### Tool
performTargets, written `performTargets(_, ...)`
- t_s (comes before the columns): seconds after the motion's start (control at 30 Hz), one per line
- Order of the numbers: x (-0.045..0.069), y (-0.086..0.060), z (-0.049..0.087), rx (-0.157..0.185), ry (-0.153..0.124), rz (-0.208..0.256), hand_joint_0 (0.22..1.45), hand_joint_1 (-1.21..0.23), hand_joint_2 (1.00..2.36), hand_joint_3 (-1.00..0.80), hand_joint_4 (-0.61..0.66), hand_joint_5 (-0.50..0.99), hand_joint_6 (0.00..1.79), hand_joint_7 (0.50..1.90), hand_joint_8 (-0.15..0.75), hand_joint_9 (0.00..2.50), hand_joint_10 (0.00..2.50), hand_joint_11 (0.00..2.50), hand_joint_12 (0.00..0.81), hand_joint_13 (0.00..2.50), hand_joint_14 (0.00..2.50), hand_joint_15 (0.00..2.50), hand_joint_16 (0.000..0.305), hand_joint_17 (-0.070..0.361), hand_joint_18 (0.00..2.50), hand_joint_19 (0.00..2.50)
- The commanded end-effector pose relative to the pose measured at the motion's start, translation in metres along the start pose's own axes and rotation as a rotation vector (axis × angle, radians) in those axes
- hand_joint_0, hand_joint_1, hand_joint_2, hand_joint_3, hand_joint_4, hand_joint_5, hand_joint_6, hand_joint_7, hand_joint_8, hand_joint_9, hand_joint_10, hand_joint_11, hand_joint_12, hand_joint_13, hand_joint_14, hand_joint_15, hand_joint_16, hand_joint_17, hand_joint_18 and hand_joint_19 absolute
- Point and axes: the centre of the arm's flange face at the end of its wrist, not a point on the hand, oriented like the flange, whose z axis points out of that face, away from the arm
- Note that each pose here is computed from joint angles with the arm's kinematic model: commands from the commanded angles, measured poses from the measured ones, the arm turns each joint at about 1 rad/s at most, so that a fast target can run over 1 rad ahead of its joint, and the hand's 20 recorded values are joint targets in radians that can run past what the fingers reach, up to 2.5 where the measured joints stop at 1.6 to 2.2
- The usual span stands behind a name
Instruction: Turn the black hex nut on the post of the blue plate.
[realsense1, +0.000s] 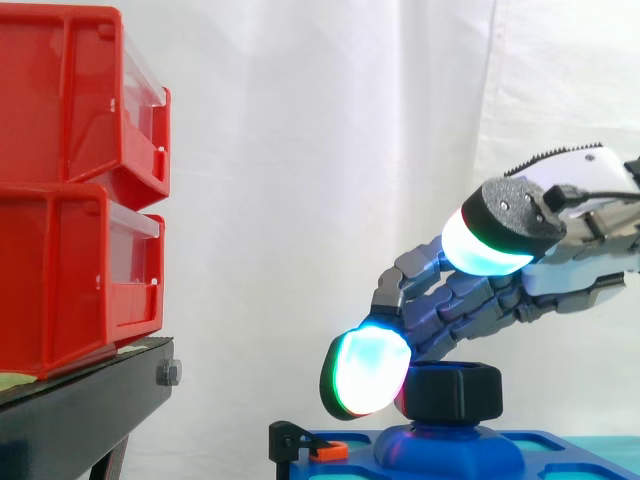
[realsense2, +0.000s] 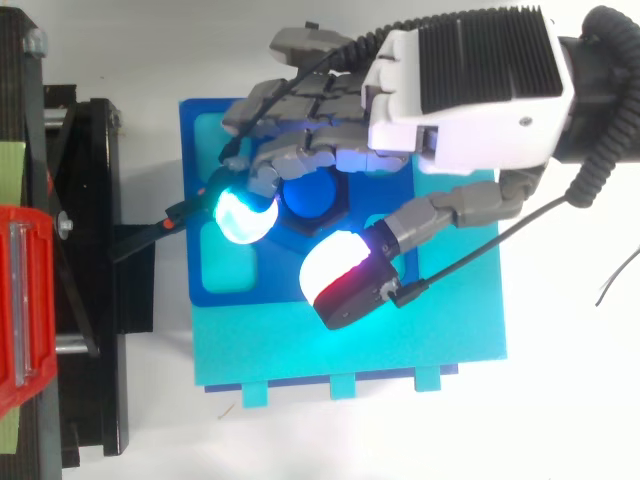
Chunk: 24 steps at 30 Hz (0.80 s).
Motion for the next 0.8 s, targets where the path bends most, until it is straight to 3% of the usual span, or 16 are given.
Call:
performTargets(0.0, 0.0, -0.011, 0.003, -0.024, -0.002, 0.003, 0.47, -0.22, 1.0, -0.5, 0.2, -0.19, 0.5, 0.76, 0.237, 0.26, 0.0, 0.0, 0.359, 0.18, 0.0, 0.0, 0.056, 0.126, 0.0, 0.02)
performTargets(0.13, -0.005, -0.015, 0.003, -0.051, -0.013, 0.003, 0.47, -0.22, 1.0, -0.5, 0.2, -0.19, 0.5, 0.76, 0.237, 0.26, 0.0, 0.0, 0.359, 0.18, 0.0, 0.0, 0.056, 0.126, 0.0, 0.02)
performTargets(0.77, -0.015, -0.03, -0.002, -0.059, -0.012, 0.007, 0.47, -0.22, 1.0, -0.5, 0.2, -0.19, 0.5, 0.76, 0.236, 0.26, 0.0, 0.0, 0.36, 0.19, 0.0, 0.0, 0.056, 0.125, 0.0, 0.02)
